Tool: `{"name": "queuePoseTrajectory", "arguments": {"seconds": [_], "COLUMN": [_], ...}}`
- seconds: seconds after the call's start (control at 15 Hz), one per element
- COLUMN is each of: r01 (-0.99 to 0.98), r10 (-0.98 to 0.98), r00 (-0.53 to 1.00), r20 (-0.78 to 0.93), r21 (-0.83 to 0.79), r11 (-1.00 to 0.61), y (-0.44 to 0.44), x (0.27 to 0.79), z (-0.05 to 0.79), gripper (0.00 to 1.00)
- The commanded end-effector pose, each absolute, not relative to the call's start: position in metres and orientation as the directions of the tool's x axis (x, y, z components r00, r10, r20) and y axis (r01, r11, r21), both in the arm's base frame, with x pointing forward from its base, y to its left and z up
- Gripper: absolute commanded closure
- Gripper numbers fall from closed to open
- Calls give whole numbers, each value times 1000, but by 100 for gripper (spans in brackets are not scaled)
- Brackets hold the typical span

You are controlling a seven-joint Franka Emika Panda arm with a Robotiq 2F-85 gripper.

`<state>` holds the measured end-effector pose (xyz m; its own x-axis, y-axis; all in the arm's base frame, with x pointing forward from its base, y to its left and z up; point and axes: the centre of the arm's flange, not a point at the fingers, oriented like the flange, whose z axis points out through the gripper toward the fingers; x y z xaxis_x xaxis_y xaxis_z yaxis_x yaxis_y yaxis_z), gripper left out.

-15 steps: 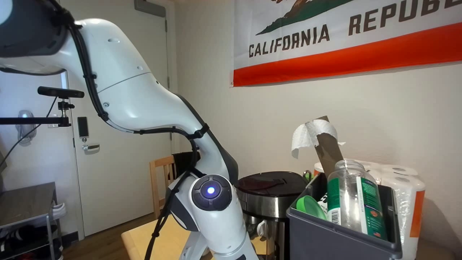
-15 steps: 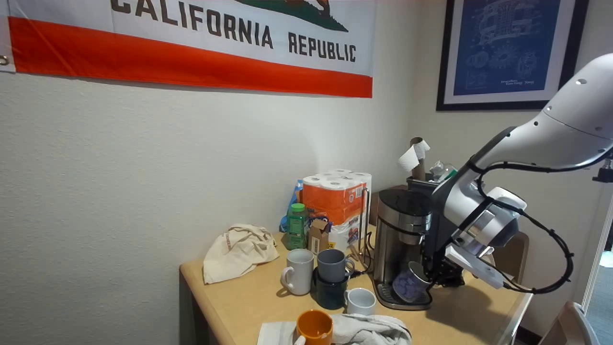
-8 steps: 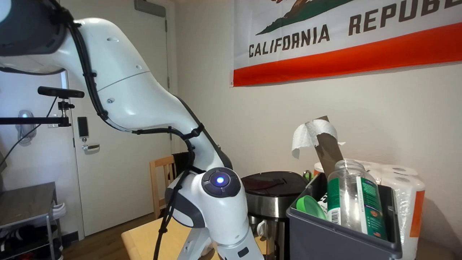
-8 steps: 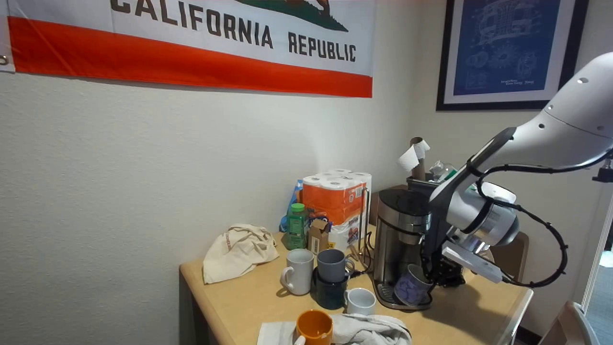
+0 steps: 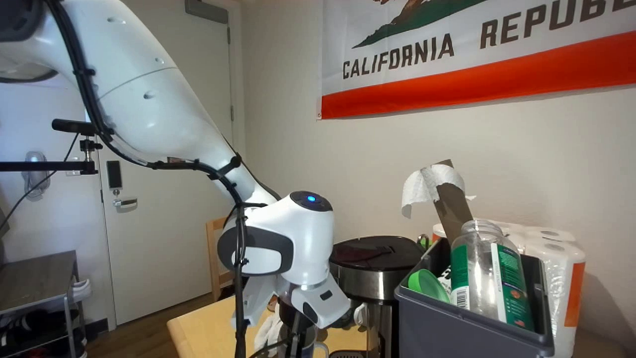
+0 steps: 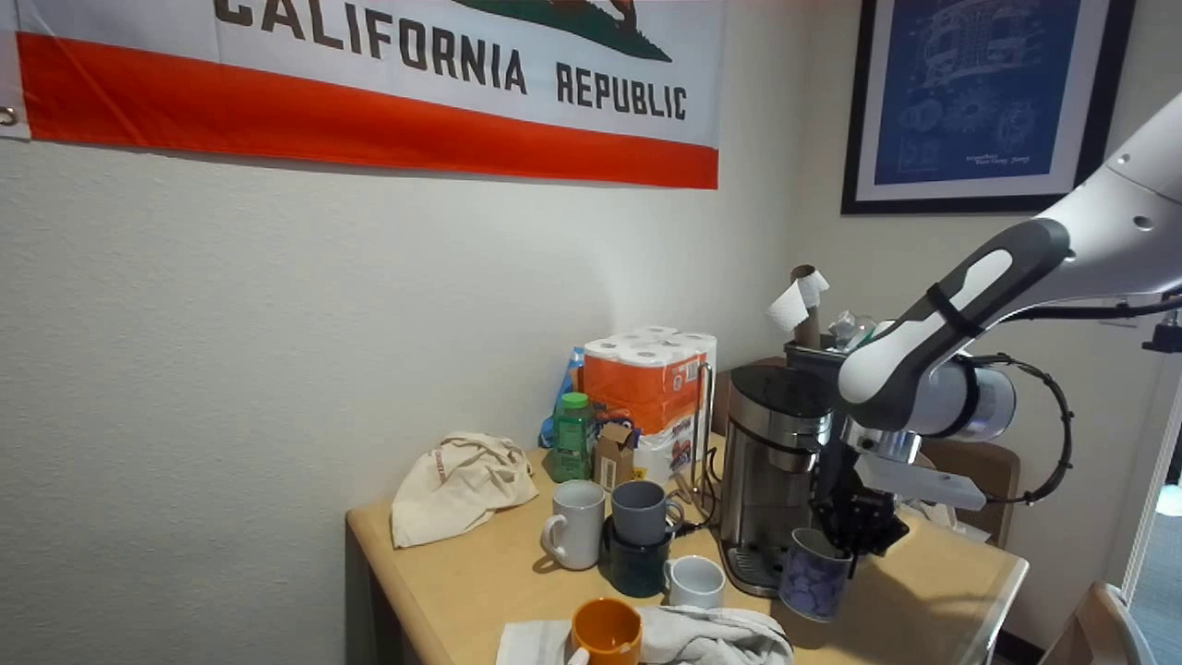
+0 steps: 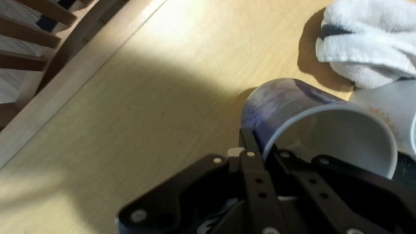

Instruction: Open the lid of the coffee maker and close it, remove the cup from the coffee maker and clean it with the towel

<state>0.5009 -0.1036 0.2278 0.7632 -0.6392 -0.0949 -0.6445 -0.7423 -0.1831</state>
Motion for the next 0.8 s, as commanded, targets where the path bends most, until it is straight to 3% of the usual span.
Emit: {"name": "queuePoseTrajectory", "arguments": {"seconds": [0.0,0.73], "r01": [-548,-176], "r10": [-526,-146], "r00": [836,974], "r20": [-157,-170], "r21": [-174,-175], "r11": [-818,-969], "y": [-66,90], "x": [485,458], "z": [274,270], "gripper": [97,97]}}
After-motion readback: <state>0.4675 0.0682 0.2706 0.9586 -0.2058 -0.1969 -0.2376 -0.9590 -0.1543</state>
